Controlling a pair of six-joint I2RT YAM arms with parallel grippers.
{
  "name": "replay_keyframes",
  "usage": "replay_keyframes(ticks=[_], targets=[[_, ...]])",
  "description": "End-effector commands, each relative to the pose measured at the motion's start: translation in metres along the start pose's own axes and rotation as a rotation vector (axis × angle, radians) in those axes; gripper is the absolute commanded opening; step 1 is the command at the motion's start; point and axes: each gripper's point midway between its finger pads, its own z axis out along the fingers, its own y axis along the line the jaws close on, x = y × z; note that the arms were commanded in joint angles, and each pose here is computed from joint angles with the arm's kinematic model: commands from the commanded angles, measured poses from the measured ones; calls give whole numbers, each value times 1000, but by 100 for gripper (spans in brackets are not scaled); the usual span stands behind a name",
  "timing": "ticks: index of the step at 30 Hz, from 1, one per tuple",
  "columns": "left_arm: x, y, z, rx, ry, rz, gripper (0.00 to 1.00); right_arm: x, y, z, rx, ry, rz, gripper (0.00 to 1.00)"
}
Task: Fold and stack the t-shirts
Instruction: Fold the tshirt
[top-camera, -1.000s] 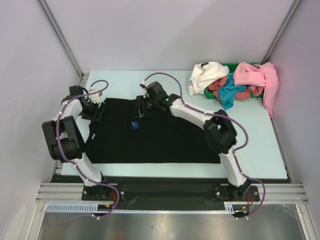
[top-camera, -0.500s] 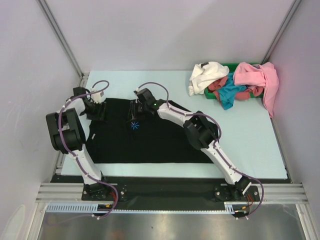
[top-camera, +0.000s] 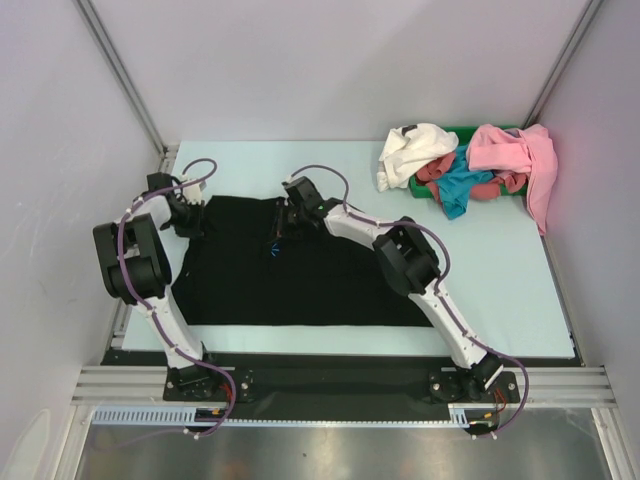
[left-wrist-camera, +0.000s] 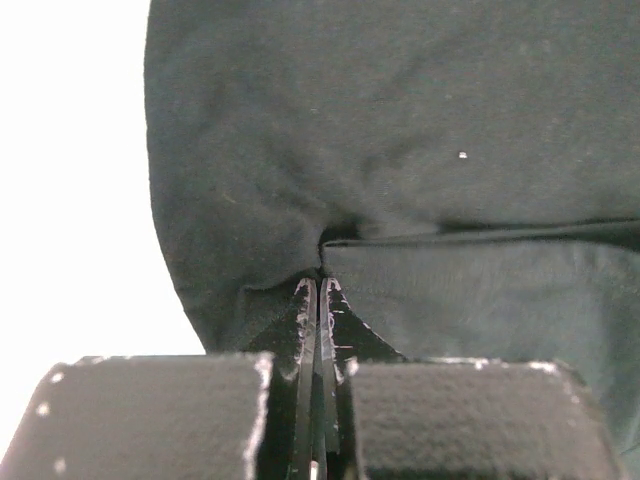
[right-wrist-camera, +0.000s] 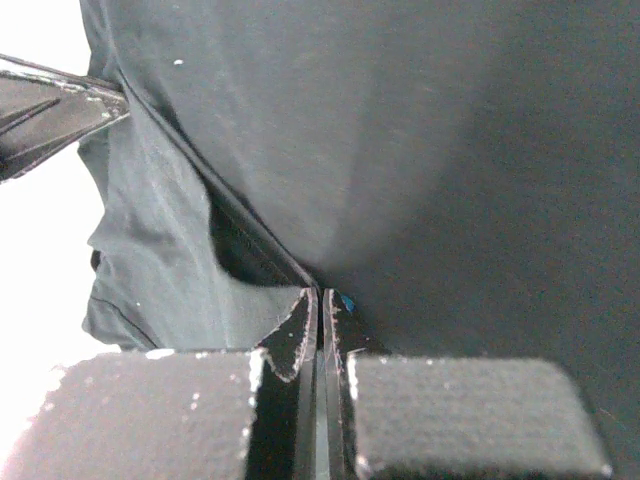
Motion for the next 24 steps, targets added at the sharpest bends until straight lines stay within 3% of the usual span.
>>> replay_keyframes(ticks=[1,8,11,12,13,14,16,18,21,24], targets=[[-10,9,-7,-70,-38,20,0,-43,16,-40,4,-123,-57,0],[-10,14,-10,-97,-34,37,0,-36,11,-31,-2,-104,-58,0],[-13,10,-12,-77,-38,57,0,-35,8,-29,3,-96,-48,32],[-10,6,-14,-56,-25,66,1,-38,10,-31,5,-100,-48,38],[-15,2,-16,-32,-35,75,22,-40,9,-34,15,-108,-50,43],[-13,-1,-20,-18,-23,83,37,-42,7,-38,28,-111,-49,48],[-19,-1,-28,-23,-32,96,56,-56,12,-55,46,-149,-80,49],[-28,-2,-43,-45,-57,126,61,-72,23,-86,64,-202,-121,49],[-53,-4,-67,-70,-141,174,66,-85,2,-129,225,-278,-170,46],[-81,-8,-77,-60,-237,182,71,-75,-58,-161,466,-253,-158,40]])
